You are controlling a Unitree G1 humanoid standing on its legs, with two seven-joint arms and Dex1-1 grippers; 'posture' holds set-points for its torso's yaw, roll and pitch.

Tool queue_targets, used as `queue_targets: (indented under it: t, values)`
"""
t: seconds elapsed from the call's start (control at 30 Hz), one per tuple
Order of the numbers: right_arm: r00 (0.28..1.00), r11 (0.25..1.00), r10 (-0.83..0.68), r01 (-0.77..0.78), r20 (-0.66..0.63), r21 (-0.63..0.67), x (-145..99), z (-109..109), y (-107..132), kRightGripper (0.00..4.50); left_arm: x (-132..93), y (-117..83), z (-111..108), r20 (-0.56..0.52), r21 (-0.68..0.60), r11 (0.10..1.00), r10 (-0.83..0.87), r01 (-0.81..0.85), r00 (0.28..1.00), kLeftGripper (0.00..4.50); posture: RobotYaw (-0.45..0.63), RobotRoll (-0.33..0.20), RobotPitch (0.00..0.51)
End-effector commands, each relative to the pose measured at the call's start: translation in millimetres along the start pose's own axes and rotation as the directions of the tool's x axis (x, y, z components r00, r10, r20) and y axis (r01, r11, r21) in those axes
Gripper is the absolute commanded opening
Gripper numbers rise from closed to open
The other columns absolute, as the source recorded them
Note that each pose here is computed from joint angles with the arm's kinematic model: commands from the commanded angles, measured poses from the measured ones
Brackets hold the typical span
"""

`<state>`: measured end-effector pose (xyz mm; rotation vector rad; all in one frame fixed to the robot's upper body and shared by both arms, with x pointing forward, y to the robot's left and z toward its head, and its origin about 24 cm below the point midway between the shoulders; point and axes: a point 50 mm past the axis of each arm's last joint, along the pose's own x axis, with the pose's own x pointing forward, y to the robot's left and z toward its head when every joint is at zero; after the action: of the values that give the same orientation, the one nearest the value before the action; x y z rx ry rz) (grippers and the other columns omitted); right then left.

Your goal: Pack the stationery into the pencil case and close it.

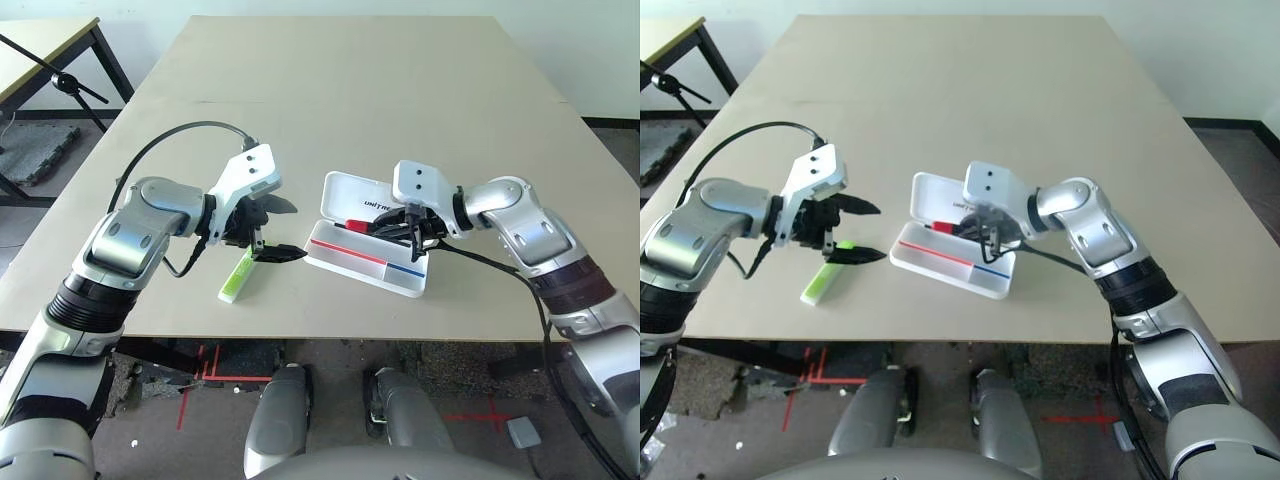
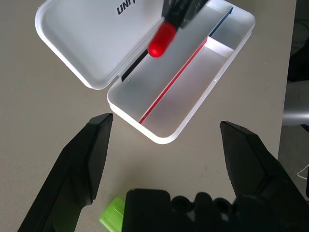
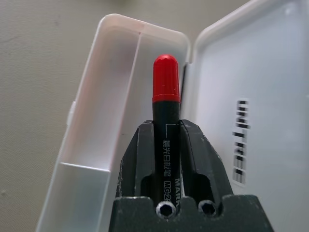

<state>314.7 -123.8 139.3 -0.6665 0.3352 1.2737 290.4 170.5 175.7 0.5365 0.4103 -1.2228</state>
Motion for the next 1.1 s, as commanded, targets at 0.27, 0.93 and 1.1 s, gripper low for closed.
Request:
queue_targets:
  t: [0.27,0.93,1.1]
  values:
    - [0.998,0.999,0.047,-0.047,0.037,0.017,-12,5,4,4.46,-6,4,-6,-0.013,-0.039,0.998,0.045,-0.046,0.999,4.50,0.30,0.000,0.100]
    - [0.964,0.994,0.029,-0.055,0.264,0.093,-116,-22,10,4.46,-29,-9,-48,-0.285,-0.319,0.841,0.355,-0.437,0.890,4.50,0.30,0.000,0.106]
    - [0.965,0.995,0.005,-0.030,0.263,0.091,-128,-31,10,4.46,-21,-21,-53,-0.315,-0.372,0.792,0.383,-0.485,0.868,4.50,0.30,0.000,0.109]
